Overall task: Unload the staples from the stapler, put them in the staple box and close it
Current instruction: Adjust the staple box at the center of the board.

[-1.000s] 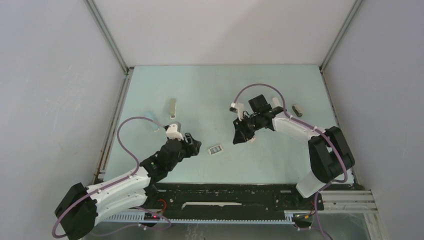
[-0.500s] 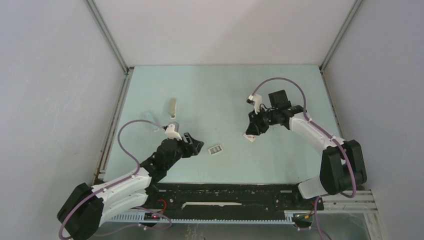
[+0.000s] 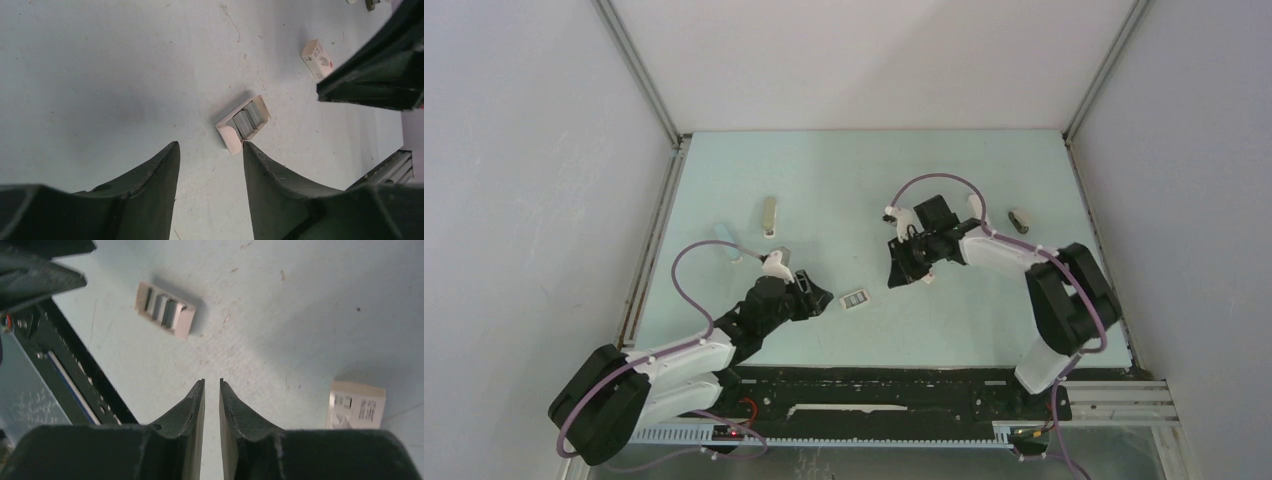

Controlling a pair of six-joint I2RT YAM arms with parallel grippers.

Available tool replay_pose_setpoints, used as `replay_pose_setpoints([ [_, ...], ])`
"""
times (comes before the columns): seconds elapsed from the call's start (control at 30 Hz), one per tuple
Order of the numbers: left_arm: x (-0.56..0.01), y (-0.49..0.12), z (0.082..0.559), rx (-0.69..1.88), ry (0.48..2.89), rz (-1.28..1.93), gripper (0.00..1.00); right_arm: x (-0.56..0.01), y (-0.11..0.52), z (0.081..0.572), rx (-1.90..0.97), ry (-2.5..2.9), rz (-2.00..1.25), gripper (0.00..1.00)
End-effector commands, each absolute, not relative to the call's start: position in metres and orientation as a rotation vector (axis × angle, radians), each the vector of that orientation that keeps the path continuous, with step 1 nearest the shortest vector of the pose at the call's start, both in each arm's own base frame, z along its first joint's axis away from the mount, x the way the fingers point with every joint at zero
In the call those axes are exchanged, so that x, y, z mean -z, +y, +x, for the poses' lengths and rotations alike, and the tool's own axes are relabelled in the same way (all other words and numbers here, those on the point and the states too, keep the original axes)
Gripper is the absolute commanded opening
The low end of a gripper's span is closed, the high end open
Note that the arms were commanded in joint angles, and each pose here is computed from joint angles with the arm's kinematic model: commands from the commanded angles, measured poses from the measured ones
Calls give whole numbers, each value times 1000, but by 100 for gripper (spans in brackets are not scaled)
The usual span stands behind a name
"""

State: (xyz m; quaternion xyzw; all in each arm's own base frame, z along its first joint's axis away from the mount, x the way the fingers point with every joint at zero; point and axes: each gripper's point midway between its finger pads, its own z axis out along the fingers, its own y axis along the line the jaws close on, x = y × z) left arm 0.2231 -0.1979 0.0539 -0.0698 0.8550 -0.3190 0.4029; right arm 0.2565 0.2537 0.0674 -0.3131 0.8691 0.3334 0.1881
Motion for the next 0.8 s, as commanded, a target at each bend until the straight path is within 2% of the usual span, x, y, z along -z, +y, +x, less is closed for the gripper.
replay_pose_setpoints([
  [0.0, -65, -204, 232, 844, 2128, -208, 51, -67, 276, 282, -943, 2526, -674, 24],
  [0.33, -47, -224, 230, 894, 2235, -172, 47, -41, 305, 265, -958, 2641, -754, 18],
  [0.77, -42, -233, 233, 904, 2271, -147, 45, -21, 309, 254, -847, 2695, -814, 17],
])
